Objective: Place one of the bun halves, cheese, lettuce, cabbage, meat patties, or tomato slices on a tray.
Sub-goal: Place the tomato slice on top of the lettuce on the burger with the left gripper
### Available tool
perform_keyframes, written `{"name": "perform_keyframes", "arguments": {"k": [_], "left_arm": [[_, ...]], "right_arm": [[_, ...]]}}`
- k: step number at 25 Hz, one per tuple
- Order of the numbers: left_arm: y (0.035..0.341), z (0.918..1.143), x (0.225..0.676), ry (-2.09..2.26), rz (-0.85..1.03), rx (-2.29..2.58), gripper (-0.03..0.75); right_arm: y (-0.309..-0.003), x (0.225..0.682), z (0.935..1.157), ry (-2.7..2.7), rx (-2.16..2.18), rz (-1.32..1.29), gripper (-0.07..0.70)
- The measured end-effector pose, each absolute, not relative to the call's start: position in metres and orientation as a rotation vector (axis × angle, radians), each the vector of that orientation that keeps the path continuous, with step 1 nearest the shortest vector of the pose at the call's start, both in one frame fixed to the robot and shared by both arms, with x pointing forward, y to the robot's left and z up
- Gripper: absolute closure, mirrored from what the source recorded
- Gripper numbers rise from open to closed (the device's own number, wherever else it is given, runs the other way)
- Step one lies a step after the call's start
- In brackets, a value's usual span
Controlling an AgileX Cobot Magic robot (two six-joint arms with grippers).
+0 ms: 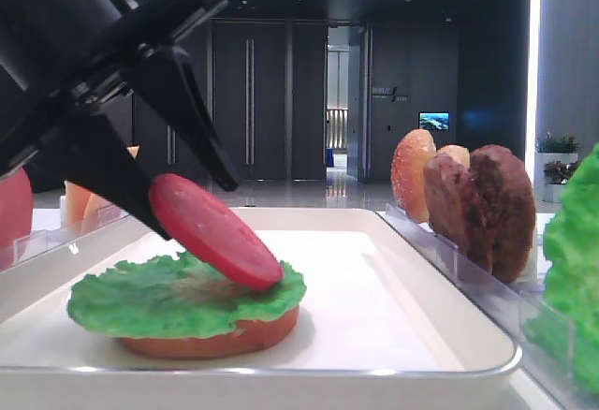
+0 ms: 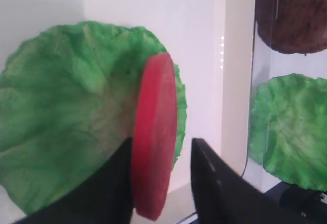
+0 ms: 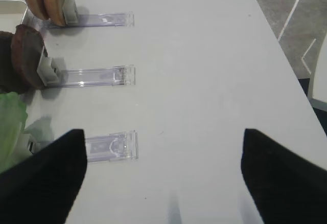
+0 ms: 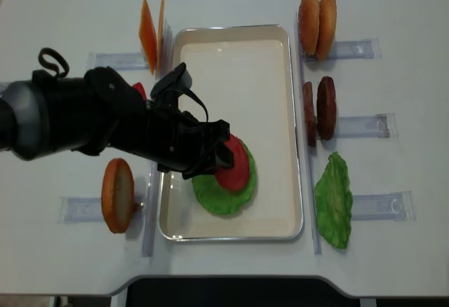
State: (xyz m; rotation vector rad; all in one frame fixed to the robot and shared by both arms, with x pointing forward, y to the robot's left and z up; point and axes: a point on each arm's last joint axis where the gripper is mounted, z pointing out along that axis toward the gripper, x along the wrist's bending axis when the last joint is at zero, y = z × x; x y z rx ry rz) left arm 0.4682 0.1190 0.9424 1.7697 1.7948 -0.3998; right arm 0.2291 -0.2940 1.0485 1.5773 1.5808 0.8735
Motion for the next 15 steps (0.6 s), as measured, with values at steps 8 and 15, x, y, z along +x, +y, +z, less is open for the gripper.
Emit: {"name": "perform_keyframes", "arguments": {"k": [8,15], "left_arm": [[0.1192,0.9418,0.4664,1.788,-0.41,1.797,0.09],[0.1229,0.9444,0.4625,1.806,-0.405,1.838,0.069]], "right_arm": [[-0.294,0.2291,1.0485,1.581,1.577,0.874,0.048],[-0.294,0.2291,1.0485,1.581,1.577,0.874,0.048]]}}
